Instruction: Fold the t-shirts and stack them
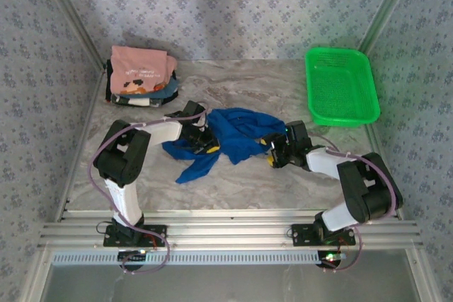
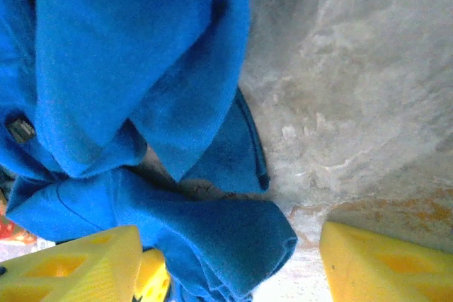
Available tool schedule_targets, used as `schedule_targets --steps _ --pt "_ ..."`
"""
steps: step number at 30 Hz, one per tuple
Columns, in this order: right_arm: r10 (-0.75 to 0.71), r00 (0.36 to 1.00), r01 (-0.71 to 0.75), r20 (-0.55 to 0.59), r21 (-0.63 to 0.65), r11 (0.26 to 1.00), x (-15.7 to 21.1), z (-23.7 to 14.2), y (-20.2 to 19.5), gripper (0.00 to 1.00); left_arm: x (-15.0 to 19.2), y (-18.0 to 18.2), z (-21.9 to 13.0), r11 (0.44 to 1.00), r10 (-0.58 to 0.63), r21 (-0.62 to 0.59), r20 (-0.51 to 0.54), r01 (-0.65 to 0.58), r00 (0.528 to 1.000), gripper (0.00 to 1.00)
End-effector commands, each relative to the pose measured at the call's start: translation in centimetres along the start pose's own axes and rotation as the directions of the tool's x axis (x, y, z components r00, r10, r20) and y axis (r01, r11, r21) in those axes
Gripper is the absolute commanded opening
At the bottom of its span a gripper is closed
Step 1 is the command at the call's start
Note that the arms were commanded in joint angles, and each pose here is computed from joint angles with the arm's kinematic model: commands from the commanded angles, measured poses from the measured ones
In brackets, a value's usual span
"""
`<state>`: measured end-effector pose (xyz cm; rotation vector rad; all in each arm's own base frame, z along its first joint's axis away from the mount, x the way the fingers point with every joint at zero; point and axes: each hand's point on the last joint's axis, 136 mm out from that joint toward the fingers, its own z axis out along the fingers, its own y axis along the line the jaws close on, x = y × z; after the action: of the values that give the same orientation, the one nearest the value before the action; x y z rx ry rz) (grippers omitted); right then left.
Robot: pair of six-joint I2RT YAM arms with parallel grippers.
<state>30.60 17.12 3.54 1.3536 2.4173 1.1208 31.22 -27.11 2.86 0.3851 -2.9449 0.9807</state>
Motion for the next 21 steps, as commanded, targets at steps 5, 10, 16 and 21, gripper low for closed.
schedule_targets --steps 5,10,16,21 --pt "-0.001 1.0 -0.001 -0.017 -0.101 0.995 0.3 2.3 2.6 0.64 1.2 1.5 0.5 0.999 -0.014 -0.038 -0.051 0.012 0.999 0.09" --pt "-0.002 1.0 -0.001 -0.031 -0.096 0.995 0.3 2.8 3.2 0.58 1.1 1.5 0.6 0.999 -0.018 -0.038 -0.048 0.016 0.999 0.09" --pt "-0.009 0.999 0.006 -0.042 -0.068 0.998 0.2 3.2 3.6 0.47 1.0 1.5 0.6 0.999 -0.021 -0.038 -0.045 0.02 0.999 0.09" --pt "0.012 1.0 -0.014 -0.028 -0.05 0.999 -0.4 2.9 3.0 0.24 0.9 1.7 0.5 0.999 -0.028 -0.038 -0.04 0.026 0.999 0.09"
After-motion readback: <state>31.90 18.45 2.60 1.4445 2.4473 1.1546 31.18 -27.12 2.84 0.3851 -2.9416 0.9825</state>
